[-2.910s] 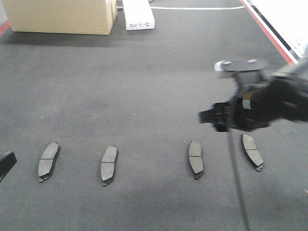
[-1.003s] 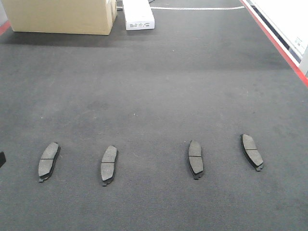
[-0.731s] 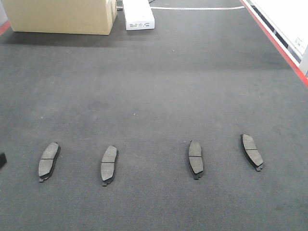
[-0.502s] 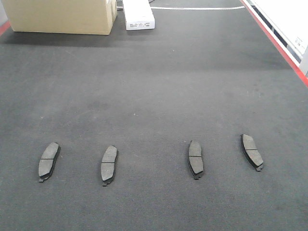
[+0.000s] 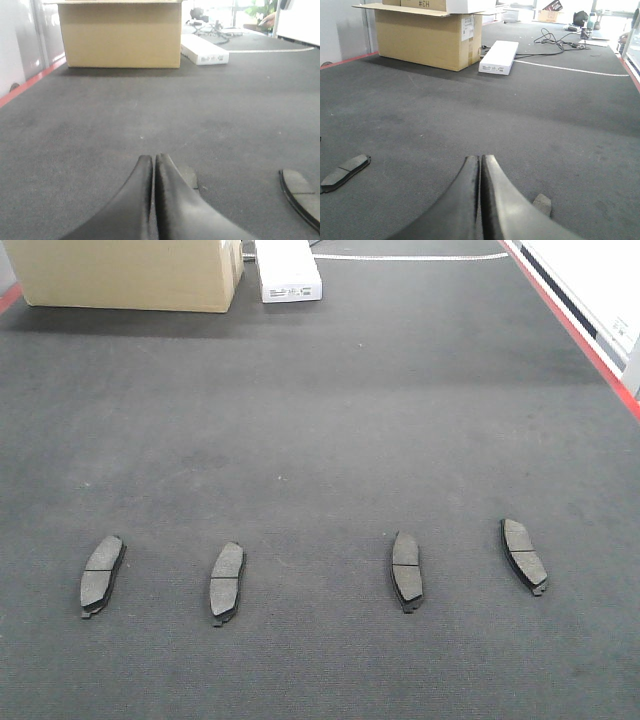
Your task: Move and align brake pads A on conveyor
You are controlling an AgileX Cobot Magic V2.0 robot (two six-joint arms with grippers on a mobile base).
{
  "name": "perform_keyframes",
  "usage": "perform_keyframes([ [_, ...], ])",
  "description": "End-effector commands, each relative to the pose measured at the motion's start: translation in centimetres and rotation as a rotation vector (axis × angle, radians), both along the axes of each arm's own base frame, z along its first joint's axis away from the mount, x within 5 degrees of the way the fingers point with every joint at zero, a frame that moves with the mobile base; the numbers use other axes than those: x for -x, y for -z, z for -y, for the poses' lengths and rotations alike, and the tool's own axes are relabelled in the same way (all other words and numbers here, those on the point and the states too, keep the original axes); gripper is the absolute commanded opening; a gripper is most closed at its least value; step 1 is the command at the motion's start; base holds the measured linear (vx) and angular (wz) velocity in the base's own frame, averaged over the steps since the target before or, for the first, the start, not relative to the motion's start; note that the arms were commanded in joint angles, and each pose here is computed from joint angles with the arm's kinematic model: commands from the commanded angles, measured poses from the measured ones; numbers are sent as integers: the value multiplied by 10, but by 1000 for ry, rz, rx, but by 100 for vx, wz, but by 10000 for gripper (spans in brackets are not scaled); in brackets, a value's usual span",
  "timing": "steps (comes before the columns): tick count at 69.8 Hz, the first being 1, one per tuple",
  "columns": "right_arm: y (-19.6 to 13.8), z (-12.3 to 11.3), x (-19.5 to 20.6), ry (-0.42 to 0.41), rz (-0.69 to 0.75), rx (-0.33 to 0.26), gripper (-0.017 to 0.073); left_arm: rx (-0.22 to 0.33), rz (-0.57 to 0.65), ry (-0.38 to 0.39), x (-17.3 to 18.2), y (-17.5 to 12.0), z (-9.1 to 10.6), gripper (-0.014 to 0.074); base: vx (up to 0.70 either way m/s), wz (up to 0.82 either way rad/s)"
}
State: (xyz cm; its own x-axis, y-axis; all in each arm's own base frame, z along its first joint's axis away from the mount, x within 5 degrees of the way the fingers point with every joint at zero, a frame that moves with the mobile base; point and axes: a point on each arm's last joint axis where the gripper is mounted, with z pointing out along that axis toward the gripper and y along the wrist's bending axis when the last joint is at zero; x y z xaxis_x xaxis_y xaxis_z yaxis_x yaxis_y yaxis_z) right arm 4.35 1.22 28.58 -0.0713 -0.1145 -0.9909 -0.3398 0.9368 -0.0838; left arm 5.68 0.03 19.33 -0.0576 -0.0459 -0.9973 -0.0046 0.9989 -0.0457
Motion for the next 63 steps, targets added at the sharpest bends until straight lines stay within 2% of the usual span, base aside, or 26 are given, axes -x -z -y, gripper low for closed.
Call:
perform_keyframes([
  [1,-15,0,1,-5,91,-23,-10,-1,67,2,0,1,0,-6,0,0],
  [63,-15,0,1,-5,91,-23,-10,7,58,2,0,1,0,-6,0,0],
])
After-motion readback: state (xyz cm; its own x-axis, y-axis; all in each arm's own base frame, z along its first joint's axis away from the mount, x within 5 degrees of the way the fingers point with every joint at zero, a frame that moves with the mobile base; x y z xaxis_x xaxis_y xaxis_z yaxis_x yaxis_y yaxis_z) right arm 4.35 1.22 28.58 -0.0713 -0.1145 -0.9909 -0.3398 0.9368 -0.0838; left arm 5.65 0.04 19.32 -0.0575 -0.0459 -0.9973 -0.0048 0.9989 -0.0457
